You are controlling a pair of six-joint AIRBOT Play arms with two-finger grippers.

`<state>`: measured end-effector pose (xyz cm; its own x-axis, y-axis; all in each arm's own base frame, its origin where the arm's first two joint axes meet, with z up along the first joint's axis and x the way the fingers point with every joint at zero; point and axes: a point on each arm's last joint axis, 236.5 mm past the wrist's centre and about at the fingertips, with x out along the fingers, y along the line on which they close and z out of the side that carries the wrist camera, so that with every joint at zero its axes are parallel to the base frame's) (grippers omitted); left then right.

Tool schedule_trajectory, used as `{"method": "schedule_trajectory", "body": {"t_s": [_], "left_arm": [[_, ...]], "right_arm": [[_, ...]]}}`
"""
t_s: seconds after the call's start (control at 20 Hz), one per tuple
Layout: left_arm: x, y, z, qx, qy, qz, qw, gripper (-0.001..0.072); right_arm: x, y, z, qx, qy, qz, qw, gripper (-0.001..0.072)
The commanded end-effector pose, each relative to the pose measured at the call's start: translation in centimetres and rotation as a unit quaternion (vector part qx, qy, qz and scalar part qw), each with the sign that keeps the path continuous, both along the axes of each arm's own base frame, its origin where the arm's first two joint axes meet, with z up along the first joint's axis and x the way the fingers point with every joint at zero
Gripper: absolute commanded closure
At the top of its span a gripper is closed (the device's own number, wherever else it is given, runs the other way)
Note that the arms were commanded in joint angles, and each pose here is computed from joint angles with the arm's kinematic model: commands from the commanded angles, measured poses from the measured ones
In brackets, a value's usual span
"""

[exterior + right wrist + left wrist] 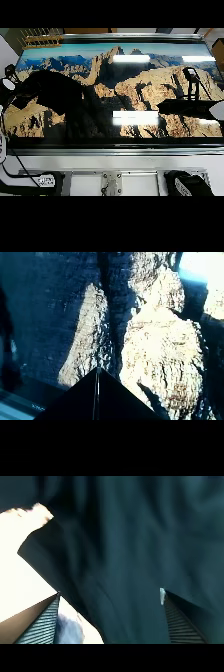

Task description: Fold the clothes and pants, and hang the long-sleeved shirts on hangers.

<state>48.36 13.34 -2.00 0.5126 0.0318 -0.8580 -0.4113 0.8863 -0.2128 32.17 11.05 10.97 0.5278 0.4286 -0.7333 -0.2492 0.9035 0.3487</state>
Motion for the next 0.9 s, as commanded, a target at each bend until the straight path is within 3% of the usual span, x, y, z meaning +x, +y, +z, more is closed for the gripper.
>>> {"method": "schedule_trajectory", "body": {"t_s": [0.0, 0.25, 0.3, 0.35, 0.4, 0.65, 0.85], "left_arm": [[2.6, 1.7, -4.9, -0.004, 0.026, 0.004, 1.000, 0.0016], [4.1, -1.9, -8.5, -0.016, 0.063, -0.035, 0.997, 0.0027], [4.1, -2.7, -8.6, -0.018, 0.068, -0.043, 0.997, 0.0249], [4.2, -3.5, -8.3, -0.020, 0.071, -0.051, 0.996, 0.0538], [4.4, -4.5, -7.6, -0.022, 0.074, -0.060, 0.995, 0.0706], [5.1, -15.6, 3.7, -0.050, 0.016, -0.162, 0.985, 0.0704], [1.3, -28.2, 11.6, -0.061, -0.038, -0.278, 0.958, 0.0704]], "right_arm": [[0.0, 0.0, -0.1, 0.000, 0.001, 0.000, 1.000, 0.0697], [0.0, 0.0, -0.1, 0.000, 0.002, 0.000, 1.000, 0.0697], [0.0, 0.0, -0.1, 0.000, 0.002, 0.000, 1.000, 0.0697], [0.0, 0.0, -0.1, 0.000, 0.002, 0.000, 1.000, 0.0697], [0.0, 0.0, -0.1, 0.000, 0.002, 0.000, 1.000, 0.0697], [0.0, 0.0, -0.1, 0.000, 0.002, 0.000, 1.000, 0.0697], [0.5, -0.1, 0.1, 0.001, -0.006, -0.005, 1.000, 0.0697]]}}
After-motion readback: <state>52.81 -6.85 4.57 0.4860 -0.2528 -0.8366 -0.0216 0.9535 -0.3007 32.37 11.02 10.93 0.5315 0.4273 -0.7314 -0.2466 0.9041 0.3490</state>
